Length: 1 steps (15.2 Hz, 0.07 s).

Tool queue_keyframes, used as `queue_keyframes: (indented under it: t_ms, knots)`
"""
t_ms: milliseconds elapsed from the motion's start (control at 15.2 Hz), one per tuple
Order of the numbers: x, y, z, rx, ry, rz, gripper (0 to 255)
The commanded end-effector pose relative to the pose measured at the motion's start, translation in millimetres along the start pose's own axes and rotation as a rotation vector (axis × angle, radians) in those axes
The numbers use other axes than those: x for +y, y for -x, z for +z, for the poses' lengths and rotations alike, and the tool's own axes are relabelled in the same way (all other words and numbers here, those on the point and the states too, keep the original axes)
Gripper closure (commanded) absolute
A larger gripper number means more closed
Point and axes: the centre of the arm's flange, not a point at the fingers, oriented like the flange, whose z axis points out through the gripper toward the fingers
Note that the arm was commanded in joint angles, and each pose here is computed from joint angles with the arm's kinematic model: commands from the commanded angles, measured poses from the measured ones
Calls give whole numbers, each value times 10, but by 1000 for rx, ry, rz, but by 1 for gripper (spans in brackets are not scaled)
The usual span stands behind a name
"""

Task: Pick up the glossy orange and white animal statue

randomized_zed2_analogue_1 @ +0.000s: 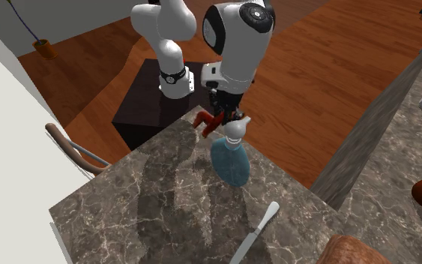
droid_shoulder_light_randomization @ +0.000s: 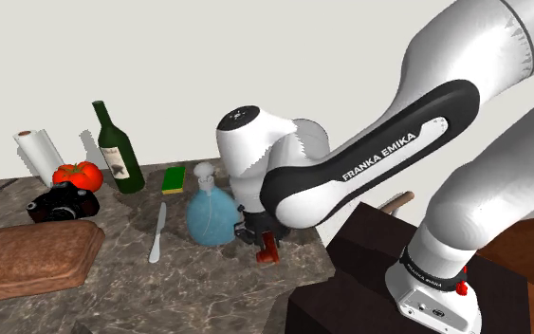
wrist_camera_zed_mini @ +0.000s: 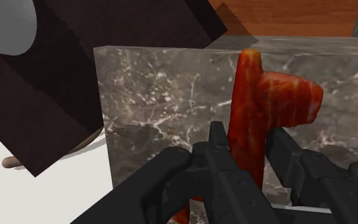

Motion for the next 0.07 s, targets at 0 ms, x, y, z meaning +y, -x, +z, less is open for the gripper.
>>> queue_keyframes:
  t_ms: [0]
  knots:
    - [5,-4,-34,0,0,0,255]
